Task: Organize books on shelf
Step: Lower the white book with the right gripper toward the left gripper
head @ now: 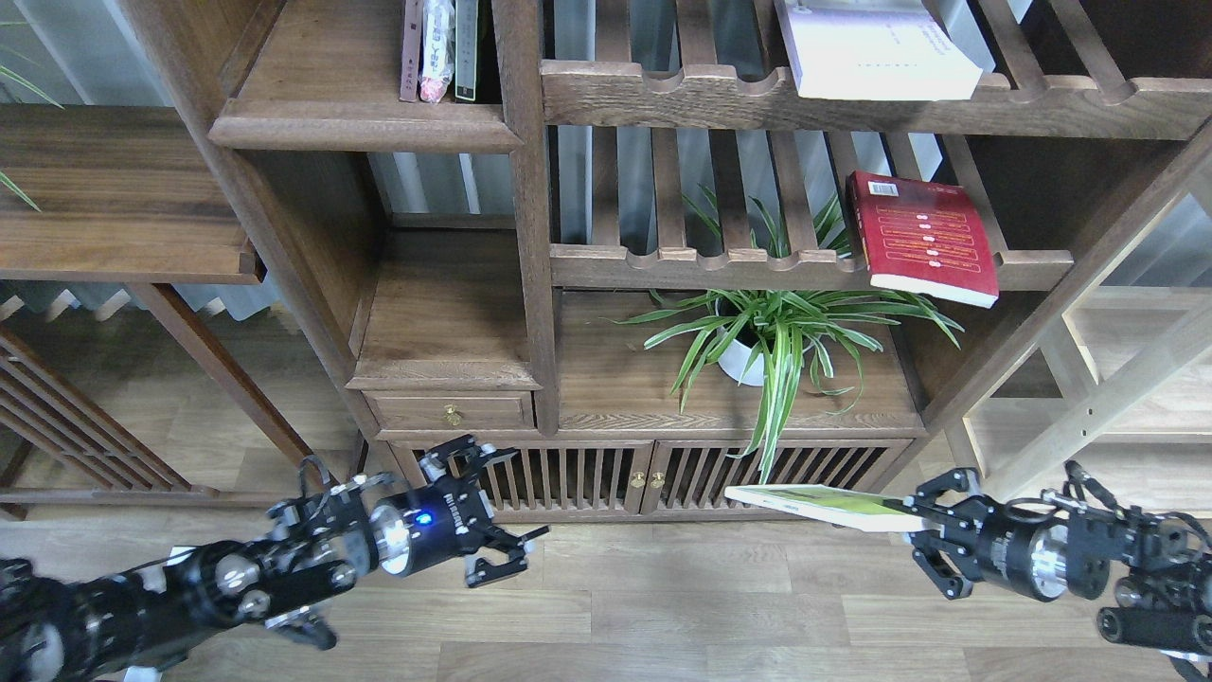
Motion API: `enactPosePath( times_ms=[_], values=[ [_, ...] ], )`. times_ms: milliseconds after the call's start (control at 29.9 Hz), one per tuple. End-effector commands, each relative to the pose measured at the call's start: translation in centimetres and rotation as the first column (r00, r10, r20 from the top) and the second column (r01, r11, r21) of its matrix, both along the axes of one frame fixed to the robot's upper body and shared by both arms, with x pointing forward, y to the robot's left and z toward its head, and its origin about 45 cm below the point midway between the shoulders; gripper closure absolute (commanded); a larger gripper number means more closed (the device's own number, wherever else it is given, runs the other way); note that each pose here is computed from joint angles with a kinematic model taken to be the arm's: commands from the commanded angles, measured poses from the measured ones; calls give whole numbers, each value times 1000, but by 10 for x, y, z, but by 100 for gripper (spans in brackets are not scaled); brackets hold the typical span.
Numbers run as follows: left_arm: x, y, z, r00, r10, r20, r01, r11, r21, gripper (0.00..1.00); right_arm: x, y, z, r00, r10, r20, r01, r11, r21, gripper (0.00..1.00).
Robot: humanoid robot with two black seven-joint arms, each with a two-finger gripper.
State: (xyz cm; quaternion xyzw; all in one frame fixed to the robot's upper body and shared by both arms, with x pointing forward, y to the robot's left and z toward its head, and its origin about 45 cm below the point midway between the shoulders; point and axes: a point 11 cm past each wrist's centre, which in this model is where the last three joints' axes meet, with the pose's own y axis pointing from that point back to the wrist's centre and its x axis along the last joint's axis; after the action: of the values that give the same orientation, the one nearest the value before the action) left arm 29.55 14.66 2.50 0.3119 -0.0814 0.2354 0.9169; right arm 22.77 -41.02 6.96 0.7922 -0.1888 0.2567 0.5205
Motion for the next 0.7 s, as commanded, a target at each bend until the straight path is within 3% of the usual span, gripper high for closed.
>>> enactPosePath(
  times_ms=[0, 67, 201, 401, 669],
  values=[
    [10, -30, 3, 998, -63, 12, 62, 997, 35, 0, 3, 10, -2, 1000, 18, 0, -18, 1000, 13, 98],
    [12, -42, 4, 996, -92, 16, 91, 995, 42, 0, 3, 14, -4, 1000, 28, -3, -28, 999, 19, 98],
    [26, -24, 2, 994, -106, 7, 105, 985, 134, 0, 2, 21, -7, 998, 58, -9, -57, 998, 24, 98],
    [25, -2, -11, 989, -145, -1, 141, 960, 242, 0, 4, 37, -11, 995, 97, -12, -97, 994, 44, 97],
    [25, -3, -10, 986, -165, 1, 159, 954, 254, 0, 29, 63, -2, 987, 158, 35, -160, 985, 61, 97]
  ],
)
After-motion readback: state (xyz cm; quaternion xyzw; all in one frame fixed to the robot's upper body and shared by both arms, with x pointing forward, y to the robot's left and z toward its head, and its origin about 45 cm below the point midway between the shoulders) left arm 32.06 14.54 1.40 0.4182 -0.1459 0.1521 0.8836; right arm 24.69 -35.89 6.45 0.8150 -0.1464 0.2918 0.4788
